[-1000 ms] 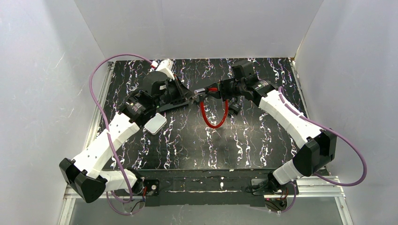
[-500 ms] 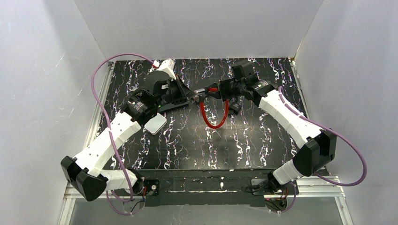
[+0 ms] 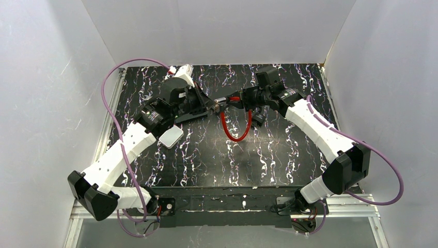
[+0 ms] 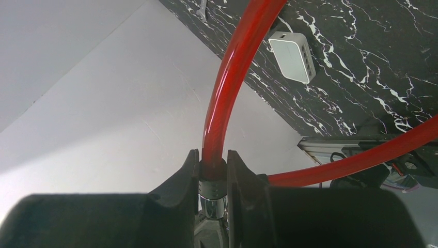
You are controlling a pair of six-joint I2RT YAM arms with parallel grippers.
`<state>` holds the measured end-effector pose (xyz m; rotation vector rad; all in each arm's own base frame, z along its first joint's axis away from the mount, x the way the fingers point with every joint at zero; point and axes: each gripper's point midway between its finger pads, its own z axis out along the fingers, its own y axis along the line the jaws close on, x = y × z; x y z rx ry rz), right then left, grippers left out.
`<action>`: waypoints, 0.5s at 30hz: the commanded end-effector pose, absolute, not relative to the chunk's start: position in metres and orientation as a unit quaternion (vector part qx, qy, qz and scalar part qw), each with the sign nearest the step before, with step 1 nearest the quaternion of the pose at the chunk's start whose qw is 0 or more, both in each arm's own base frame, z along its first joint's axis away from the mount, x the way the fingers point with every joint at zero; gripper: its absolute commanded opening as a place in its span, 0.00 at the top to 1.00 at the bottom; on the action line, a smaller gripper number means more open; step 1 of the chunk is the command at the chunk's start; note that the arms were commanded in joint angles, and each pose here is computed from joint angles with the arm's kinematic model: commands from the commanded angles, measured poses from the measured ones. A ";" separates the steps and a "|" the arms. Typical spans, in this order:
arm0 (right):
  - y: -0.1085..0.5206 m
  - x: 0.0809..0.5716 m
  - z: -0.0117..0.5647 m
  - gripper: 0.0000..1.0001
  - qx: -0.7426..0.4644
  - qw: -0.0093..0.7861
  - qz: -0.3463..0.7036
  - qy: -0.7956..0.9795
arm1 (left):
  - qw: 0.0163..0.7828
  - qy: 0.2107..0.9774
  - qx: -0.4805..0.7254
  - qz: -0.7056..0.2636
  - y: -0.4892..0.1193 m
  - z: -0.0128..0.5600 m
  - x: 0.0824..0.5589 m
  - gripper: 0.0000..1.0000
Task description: Unlock with the key
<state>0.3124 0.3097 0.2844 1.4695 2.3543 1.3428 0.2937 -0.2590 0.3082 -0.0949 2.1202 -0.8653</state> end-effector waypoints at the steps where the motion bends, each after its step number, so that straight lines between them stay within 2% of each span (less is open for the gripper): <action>1: 0.324 0.310 0.338 0.99 0.432 0.025 0.515 0.740 | 0.405 0.854 -0.037 -0.324 -0.259 0.297 0.297 1.00; 10: 0.328 0.312 0.349 0.99 0.417 0.027 0.522 0.744 | 0.407 0.843 -0.031 -0.350 -0.281 0.304 0.307 1.00; 15: 0.325 0.311 0.347 0.99 0.423 0.025 0.515 0.746 | 0.419 0.833 0.014 -0.362 -0.289 0.311 0.304 1.00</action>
